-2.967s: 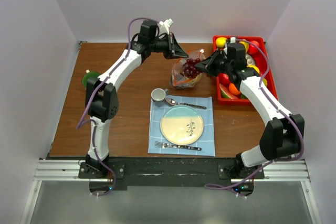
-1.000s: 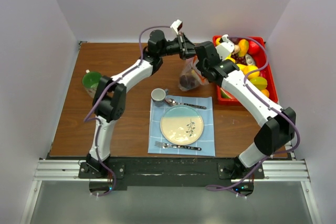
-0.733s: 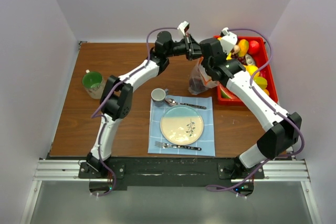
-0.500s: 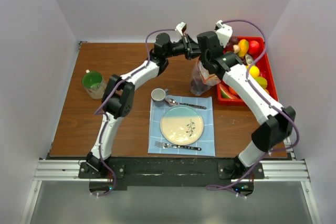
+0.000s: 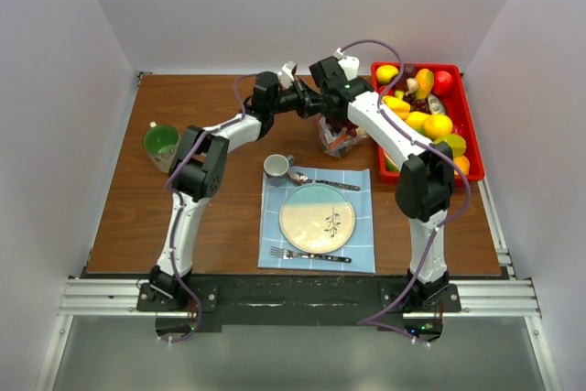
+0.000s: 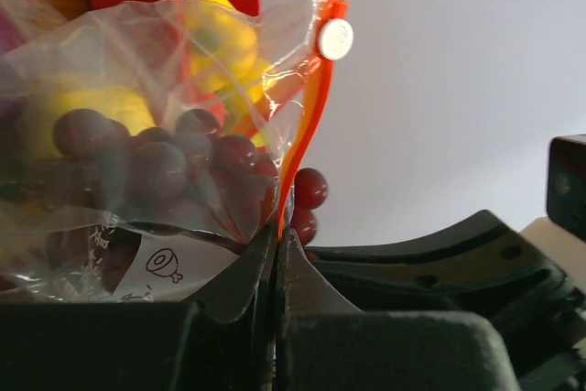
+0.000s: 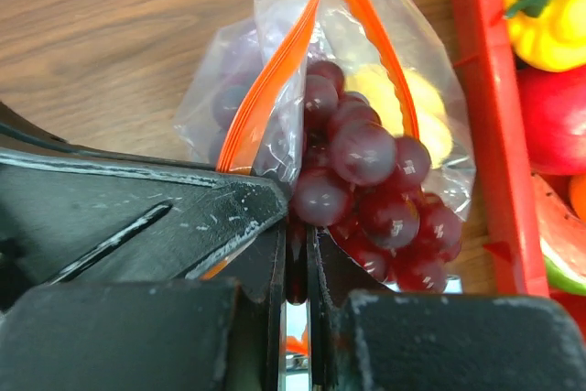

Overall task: Place the food in the zip-top bag and seal the zipper
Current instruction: Place the fake fruit in the zipper food storage bag.

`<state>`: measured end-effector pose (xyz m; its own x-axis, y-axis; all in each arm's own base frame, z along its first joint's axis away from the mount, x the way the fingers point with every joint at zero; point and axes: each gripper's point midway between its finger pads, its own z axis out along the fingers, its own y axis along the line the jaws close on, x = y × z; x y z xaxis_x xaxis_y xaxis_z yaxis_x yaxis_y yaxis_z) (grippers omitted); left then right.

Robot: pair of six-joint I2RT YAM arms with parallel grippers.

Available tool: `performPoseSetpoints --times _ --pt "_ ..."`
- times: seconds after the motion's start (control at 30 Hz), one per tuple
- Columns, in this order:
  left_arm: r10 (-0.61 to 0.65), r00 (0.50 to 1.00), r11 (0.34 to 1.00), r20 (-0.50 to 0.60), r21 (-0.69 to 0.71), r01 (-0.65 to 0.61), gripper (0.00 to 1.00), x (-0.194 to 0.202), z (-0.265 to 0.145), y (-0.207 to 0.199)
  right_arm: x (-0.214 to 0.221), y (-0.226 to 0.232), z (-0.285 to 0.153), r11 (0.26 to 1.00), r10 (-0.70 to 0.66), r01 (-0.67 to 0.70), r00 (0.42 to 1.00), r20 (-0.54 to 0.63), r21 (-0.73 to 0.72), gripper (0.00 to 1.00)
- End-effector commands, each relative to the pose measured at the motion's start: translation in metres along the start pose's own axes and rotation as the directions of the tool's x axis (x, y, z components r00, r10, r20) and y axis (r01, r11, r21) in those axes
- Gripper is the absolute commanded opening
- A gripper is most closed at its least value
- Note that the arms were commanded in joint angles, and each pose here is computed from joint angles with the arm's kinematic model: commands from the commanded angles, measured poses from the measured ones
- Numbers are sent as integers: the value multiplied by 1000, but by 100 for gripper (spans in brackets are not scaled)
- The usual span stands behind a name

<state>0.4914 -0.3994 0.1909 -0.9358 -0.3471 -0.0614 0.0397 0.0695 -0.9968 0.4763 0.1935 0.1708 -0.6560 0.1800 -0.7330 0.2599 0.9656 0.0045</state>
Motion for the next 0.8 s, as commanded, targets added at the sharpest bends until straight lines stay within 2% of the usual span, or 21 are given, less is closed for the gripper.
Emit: performPoseSetpoints --times 0.0,0.1,0.2,0.23,0.43,0.63,0.77 --pt "132 991 991 -18 -4 -132 1 10 -16 -29 -47 24 -29 989 89 -76 991 97 -129 0" --pt "142 990 987 7 -81 -141 0 4 -24 -11 -42 31 -26 987 68 -56 995 74 -153 1" --pt "139 990 983 16 -120 -136 0 2 -29 3 -34 37 -24 979 56 -42 996 64 -198 13" --pt "137 990 983 15 -123 -134 0 2 -29 5 -30 38 -25 976 46 -33 997 58 -215 22" --pt "130 991 980 27 -158 -124 0 1 -31 13 -35 51 -34 954 14 7 998 69 -300 45" --pt "119 992 979 44 -170 -110 0 1 -34 14 -49 54 -57 931 6 34 994 109 -362 56" --pt "125 991 978 53 -172 -115 0 0 -34 13 -58 46 -71 931 -3 54 990 142 -360 59"
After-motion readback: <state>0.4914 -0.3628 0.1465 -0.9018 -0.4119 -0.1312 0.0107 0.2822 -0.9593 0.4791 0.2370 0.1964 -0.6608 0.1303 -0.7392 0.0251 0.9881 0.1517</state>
